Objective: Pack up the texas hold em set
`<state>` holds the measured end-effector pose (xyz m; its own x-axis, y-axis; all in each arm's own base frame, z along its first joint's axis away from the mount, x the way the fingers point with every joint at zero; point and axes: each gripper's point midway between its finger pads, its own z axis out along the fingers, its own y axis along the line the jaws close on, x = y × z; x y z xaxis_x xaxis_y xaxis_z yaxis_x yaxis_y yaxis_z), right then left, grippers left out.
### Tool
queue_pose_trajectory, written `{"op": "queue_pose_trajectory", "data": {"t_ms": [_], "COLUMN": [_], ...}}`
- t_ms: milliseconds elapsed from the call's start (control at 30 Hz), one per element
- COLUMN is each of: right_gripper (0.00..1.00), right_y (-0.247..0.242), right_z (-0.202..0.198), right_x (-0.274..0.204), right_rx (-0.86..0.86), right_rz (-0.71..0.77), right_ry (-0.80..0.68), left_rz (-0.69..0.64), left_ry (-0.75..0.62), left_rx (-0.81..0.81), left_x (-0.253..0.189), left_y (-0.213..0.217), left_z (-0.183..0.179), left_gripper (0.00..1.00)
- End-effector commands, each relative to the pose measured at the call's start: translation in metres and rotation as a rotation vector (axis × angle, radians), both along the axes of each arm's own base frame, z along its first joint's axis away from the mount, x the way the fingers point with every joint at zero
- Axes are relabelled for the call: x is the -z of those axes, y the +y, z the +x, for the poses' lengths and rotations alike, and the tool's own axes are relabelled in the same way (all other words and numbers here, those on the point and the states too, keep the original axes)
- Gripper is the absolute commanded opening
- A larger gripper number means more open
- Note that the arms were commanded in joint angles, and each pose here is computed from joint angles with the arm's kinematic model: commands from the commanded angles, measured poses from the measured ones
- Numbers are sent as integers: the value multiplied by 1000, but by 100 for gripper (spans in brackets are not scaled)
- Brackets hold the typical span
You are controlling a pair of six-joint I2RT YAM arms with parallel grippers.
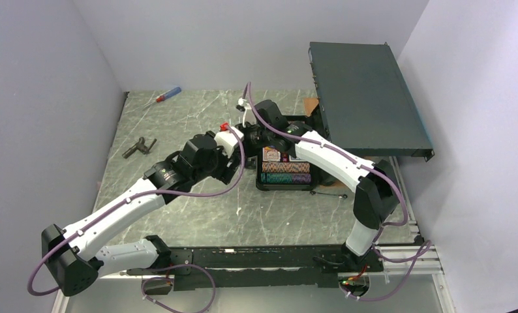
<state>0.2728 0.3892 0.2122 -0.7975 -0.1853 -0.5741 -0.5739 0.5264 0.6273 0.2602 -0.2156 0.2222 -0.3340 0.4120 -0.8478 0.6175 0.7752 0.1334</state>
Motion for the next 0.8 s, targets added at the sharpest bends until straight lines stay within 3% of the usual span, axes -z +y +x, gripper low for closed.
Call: {"op": "queue_pose_trajectory", "data": {"t_ms": [0,167,333,767], "right_gripper": [0,0,0,0], "right_y": [-33,-94,-126,-117], "right_z": [52,112,160,214], "right_x": [2,29,65,98], "right_rx": [263,568,697,732], "right_rz": [-177,-370,-478,-552], "right_ry": [-174,-245,-221,-208], "left_rz": [-67,-126,-110,-108], "left_ry": [-85,-172,-264,-241], "left_rx": [-86,-342,-592,-586], "left_x": [-29,-49,-65,-64], "left_y": [13,61,112,110], "left_z": [9,21,23,22], "left_gripper": [83,87,87,86]}}
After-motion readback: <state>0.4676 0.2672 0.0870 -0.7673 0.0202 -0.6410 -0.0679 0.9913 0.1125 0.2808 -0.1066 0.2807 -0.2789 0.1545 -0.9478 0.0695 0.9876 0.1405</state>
